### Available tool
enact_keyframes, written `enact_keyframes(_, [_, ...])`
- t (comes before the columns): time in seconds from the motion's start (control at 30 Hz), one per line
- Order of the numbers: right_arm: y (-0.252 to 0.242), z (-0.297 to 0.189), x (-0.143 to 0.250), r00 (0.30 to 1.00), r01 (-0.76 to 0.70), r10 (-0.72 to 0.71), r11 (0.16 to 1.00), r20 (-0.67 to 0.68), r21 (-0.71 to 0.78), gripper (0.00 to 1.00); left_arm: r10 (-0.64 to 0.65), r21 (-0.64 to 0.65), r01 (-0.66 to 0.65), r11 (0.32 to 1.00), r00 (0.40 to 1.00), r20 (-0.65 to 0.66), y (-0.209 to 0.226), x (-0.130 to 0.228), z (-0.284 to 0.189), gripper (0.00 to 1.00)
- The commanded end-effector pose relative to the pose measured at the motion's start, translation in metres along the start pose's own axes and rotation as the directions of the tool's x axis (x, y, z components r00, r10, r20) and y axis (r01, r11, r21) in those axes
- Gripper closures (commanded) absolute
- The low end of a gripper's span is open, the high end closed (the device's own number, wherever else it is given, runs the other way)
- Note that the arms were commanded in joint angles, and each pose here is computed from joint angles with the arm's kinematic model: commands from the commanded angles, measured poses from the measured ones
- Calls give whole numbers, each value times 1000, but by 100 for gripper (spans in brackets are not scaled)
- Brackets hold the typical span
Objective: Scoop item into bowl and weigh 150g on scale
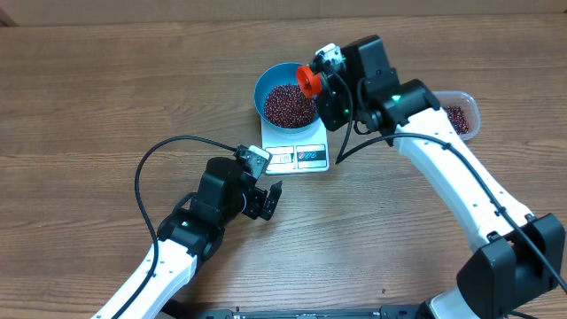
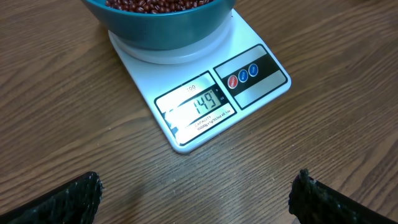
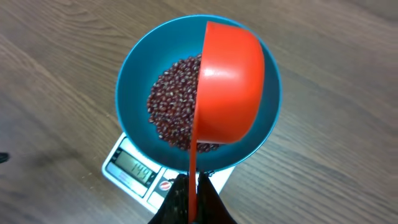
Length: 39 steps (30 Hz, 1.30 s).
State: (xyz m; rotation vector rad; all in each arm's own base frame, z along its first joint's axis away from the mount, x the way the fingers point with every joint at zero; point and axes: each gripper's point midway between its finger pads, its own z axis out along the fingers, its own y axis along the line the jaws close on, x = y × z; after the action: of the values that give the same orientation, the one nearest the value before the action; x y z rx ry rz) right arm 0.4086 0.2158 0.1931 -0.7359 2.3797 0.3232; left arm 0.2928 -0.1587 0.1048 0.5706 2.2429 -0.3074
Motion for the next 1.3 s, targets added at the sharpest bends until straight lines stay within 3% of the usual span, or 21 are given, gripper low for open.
enact_keyframes(0.0, [-9,-16,-21,998,20,-26,995,63,93,96,-6,-11,6,1000,1000,-8,2,2,2,1])
enact_keyframes(1.27, [-7,-16,-27,952,294,-301,949,55,113,96,-6,-11,6,1000,1000,-8,2,2,2,0])
